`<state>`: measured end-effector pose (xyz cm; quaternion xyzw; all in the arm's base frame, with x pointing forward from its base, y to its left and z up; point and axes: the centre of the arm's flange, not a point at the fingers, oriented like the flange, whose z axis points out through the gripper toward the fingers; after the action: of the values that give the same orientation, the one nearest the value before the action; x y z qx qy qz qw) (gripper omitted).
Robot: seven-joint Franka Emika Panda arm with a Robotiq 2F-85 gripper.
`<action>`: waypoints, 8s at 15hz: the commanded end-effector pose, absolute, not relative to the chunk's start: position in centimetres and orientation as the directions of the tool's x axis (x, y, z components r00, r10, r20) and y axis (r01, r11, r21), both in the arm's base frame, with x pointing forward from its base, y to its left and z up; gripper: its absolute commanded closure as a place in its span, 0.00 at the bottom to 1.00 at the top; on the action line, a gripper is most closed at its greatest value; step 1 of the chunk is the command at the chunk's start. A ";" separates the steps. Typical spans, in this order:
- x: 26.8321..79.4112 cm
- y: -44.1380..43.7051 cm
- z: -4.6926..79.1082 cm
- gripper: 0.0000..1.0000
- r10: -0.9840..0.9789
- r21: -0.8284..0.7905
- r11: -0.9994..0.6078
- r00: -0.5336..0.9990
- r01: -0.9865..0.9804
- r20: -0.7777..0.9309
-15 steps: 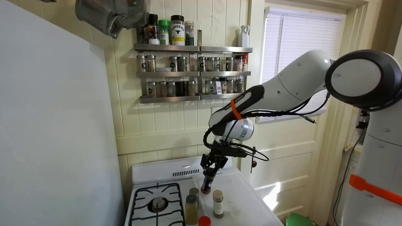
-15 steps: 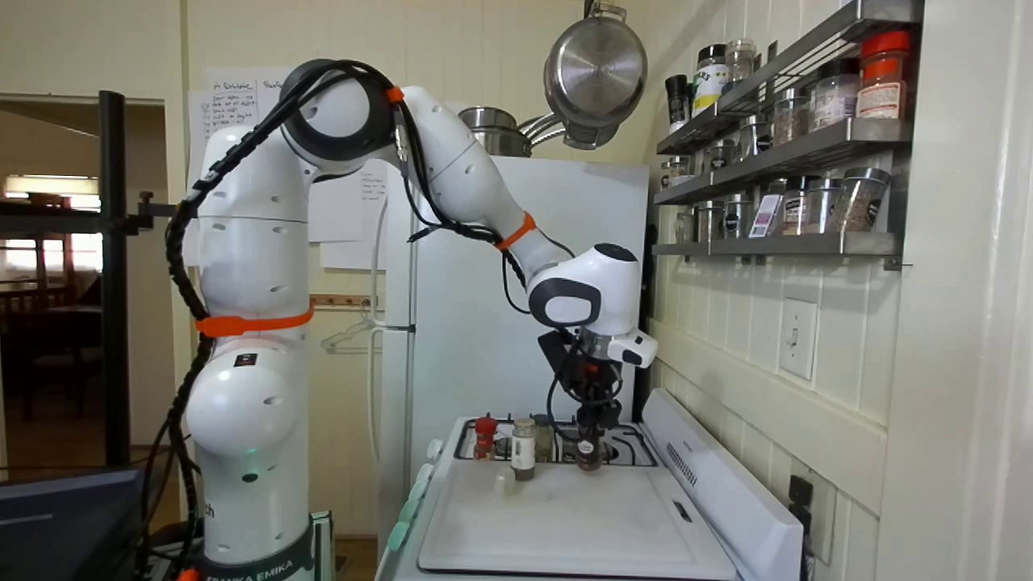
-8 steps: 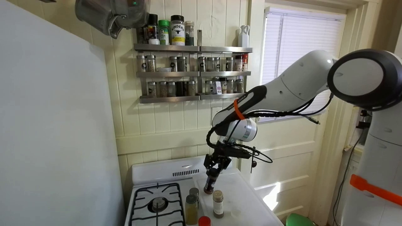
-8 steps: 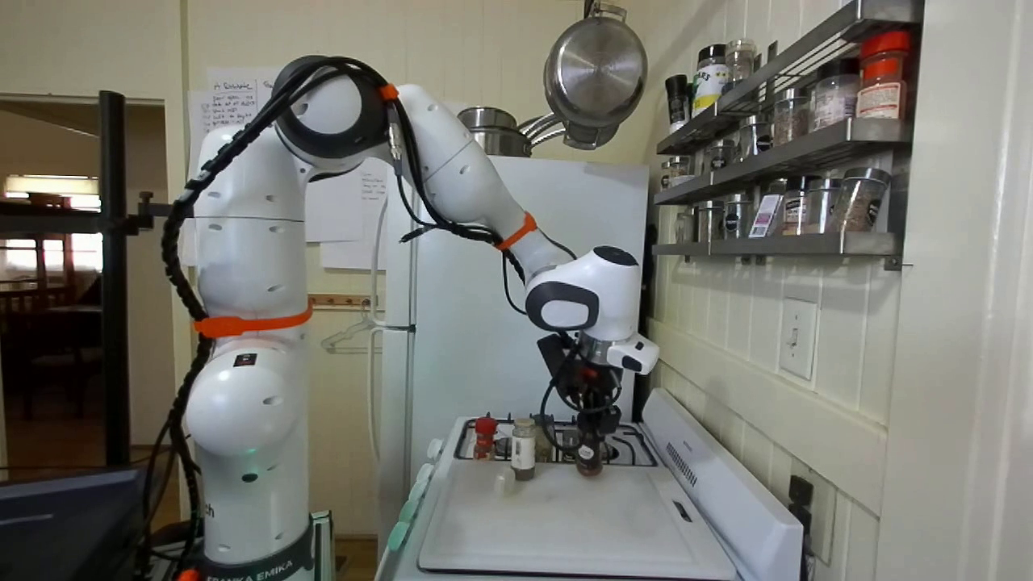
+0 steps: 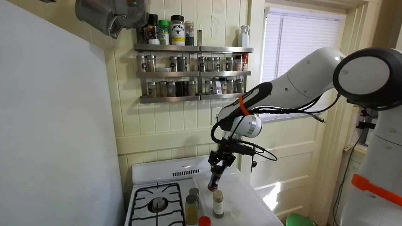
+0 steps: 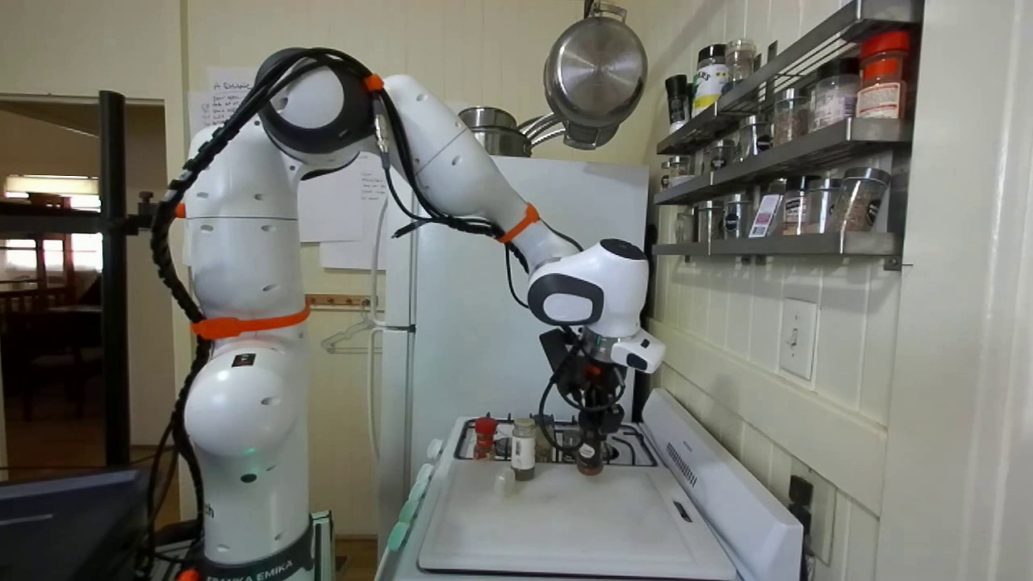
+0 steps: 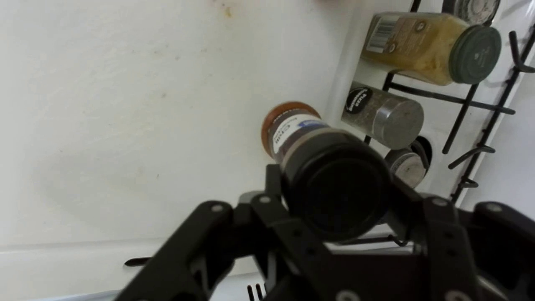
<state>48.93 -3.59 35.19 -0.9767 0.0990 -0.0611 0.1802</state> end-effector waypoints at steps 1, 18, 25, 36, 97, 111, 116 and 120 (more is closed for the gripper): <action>48.6 -4.5 35.9 0.69 -0.197 -0.399 -0.902 0.979 -0.163 0.046; 49.6 -7.8 35.5 0.69 -0.200 -0.399 -0.888 0.973 -0.229 -0.115; 50.8 -8.2 35.5 0.69 -0.215 -0.359 -0.894 0.959 -0.270 -0.185; 51.5 -8.7 34.3 0.69 -0.227 -0.340 -0.893 0.948 -0.294 -0.224; 46.5 -2.4 32.3 0.00 -0.345 -0.062 -0.938 0.935 -0.341 0.082; 45.4 -0.9 30.1 0.00 -0.202 0.134 -0.963 0.958 -0.232 0.205; 45.5 -1.3 30.0 0.00 -0.158 0.197 -0.961 0.970 -0.194 0.185; 45.0 -1.9 29.7 0.00 -0.162 0.192 -0.960 0.966 -0.202 0.203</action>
<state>45.42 -1.57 30.08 -0.9867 0.0944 -0.0913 -0.0960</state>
